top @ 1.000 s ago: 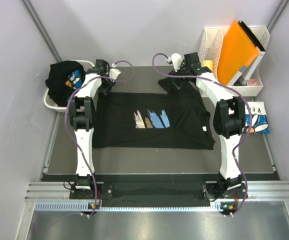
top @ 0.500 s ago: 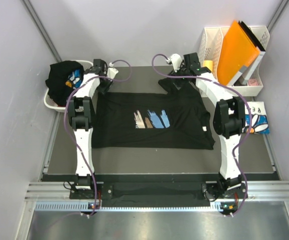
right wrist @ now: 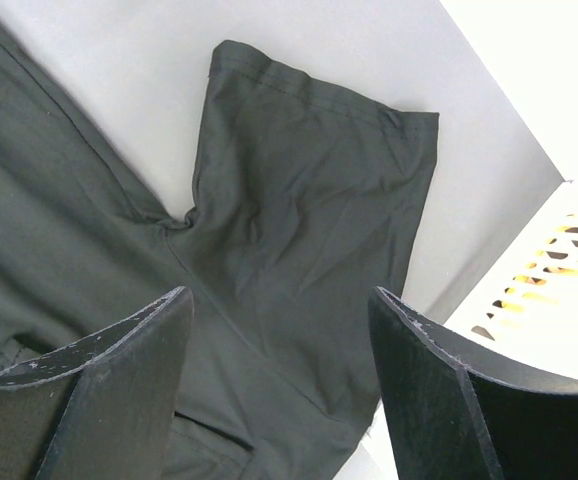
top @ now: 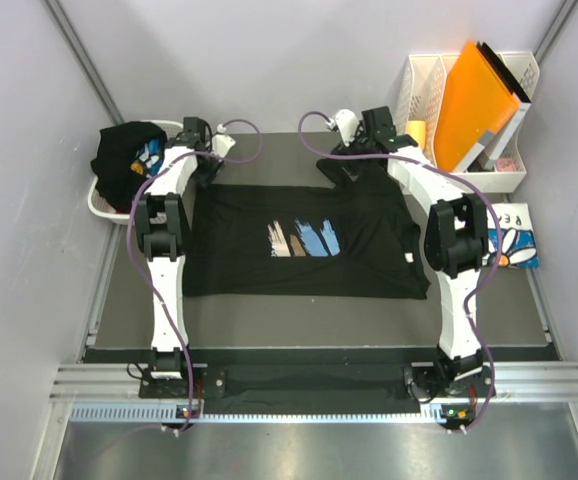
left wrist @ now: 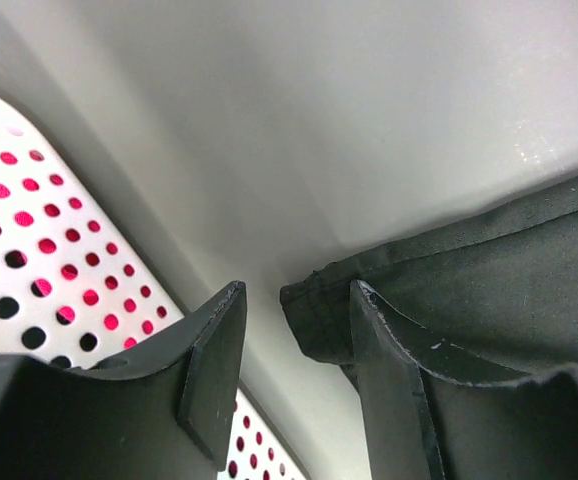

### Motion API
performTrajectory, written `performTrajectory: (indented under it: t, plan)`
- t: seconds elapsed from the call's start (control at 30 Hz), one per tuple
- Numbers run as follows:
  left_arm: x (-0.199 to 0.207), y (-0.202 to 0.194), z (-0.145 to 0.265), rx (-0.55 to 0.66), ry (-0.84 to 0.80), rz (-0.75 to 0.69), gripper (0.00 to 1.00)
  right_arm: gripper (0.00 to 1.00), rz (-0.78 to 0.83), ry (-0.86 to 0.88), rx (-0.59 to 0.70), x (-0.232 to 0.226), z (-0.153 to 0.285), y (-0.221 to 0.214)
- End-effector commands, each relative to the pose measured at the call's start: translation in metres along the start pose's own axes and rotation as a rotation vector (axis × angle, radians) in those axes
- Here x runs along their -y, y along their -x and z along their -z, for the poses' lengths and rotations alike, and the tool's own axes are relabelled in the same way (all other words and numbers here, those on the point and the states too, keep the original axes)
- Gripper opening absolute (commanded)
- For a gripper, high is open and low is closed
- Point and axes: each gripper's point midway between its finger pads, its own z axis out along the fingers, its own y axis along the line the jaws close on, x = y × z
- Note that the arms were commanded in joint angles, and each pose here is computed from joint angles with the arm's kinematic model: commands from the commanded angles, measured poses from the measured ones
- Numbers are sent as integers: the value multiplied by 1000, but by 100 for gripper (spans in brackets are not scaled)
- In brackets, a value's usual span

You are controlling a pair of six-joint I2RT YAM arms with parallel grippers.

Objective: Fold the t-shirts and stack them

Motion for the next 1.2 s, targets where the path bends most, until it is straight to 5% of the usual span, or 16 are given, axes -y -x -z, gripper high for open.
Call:
performTrajectory:
  t: [0.0, 0.17, 0.63, 0.8, 1.17]
  plan:
    - [17, -9, -25, -2, -76, 4, 50, 70, 42, -61, 109, 14, 24, 44]
    - [30, -21, -31, -42, -121, 10, 35, 70, 54, -78, 114, 16, 28, 45]
    - [48, -42, -35, -108, -179, 16, 20, 70, 82, -99, 99, 16, 43, 37]
    - [51, -48, -35, -124, -197, -9, 0, 71, 43, -82, 56, 12, 32, 14]
    - [39, -15, 6, -17, -182, 30, 0, 76, -132, 2, 10, 30, 8, -7]
